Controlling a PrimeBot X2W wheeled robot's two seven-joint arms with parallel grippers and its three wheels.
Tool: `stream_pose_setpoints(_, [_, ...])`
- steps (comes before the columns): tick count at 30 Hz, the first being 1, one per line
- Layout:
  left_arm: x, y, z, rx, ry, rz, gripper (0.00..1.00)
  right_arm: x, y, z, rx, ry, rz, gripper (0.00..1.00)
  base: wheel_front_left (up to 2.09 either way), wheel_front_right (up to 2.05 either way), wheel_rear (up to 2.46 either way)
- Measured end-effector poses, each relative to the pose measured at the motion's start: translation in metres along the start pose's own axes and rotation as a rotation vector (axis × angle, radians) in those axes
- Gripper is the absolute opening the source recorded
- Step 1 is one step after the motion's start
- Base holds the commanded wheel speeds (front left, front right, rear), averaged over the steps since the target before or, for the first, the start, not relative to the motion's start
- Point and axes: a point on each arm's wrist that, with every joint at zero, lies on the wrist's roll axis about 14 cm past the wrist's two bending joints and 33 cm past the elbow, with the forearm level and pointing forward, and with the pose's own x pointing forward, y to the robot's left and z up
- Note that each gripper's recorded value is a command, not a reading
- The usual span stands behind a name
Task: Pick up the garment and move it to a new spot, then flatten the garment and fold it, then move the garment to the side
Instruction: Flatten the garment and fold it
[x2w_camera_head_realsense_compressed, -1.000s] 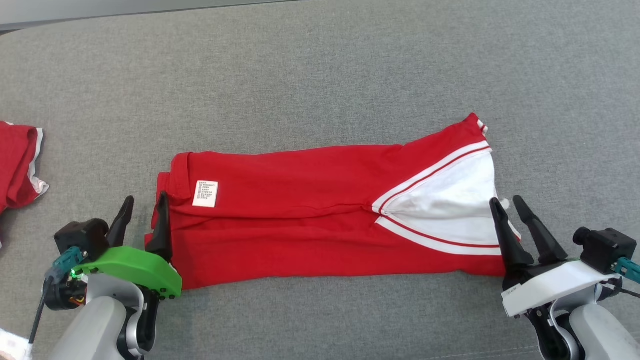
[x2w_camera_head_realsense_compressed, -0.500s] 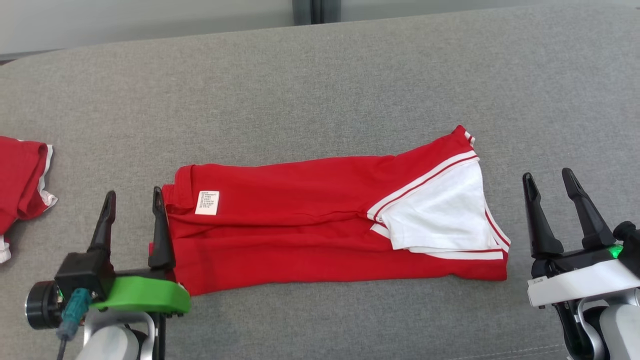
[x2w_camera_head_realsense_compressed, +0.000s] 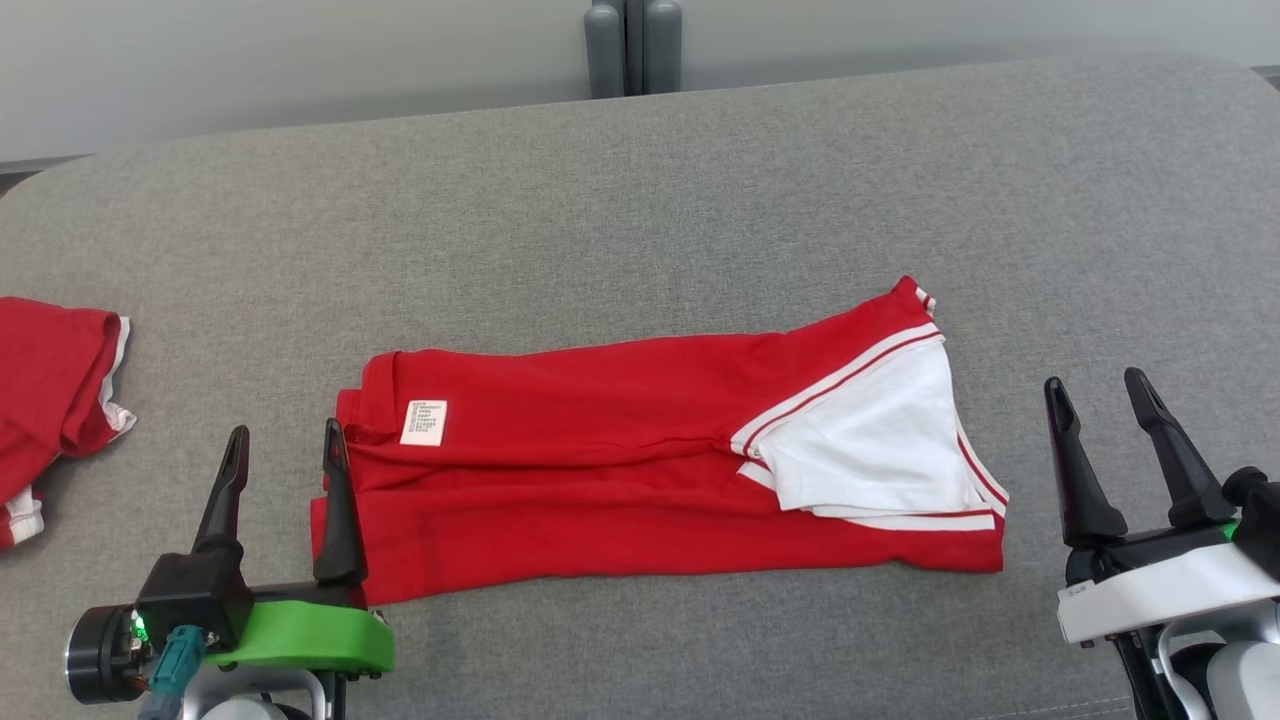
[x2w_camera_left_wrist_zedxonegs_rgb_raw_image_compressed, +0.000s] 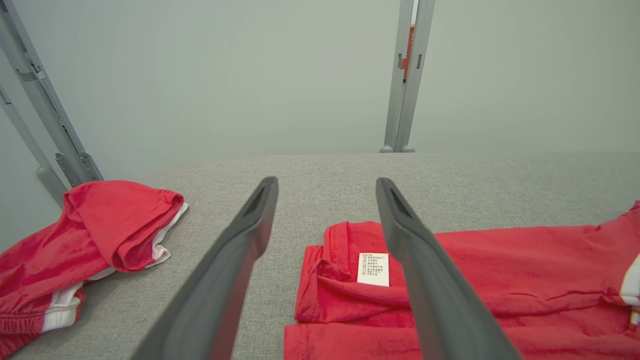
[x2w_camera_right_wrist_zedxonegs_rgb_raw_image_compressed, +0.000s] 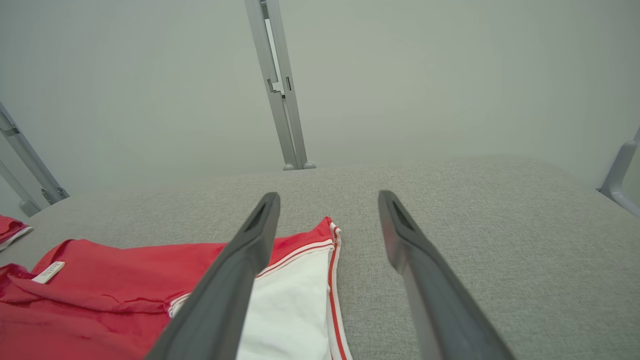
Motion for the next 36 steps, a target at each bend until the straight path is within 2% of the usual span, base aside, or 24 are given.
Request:
stream_pose_setpoints(9, [0.0,0.001,0.0,0.002,-0.003,0.003,1.0,0.002,-0.006,-0.008,-0.013,0.038,-0.008,1.0,0.0,0.0,0.0])
stream_pose_setpoints(16, [0.018,-0.002,0.011,-0.008,-0.05,-0.007,1.0,0.019,-0.02,-0.053,-0.017,0.182,-0.01,1.0,0.0,0.0,0.0])
stream_pose_setpoints(25, [0.026,0.016,0.005,0.0,-0.05,0.052,1.0,0.038,0.003,-0.14,0.048,0.42,0.055,1.0,0.0,0.0,0.0])
stream_pose_setpoints(28, [0.024,0.022,0.001,0.006,-0.04,0.07,1.0,0.039,0.011,-0.159,0.069,0.473,0.074,1.0,0.0,0.0,0.0])
stream_pose_setpoints(29, [0.024,0.024,0.0,0.011,-0.038,0.078,1.0,0.04,0.013,-0.162,0.076,0.484,0.08,0.72,0.0,0.0,0.0])
stream_pose_setpoints(30, [0.024,0.026,-0.001,0.013,-0.036,0.081,1.0,0.042,0.014,-0.165,0.082,0.491,0.085,0.34,0.0,0.0,0.0])
stream_pose_setpoints(31, [0.024,0.028,-0.001,0.015,-0.035,0.086,1.0,0.042,0.016,-0.167,0.09,0.499,0.091,0.0,0.0,0.0,0.0])
stream_pose_setpoints(36, [0.025,0.029,-0.002,0.019,-0.038,0.088,1.0,0.044,0.021,-0.164,0.122,0.486,0.106,0.0,0.0,0.0,0.0])
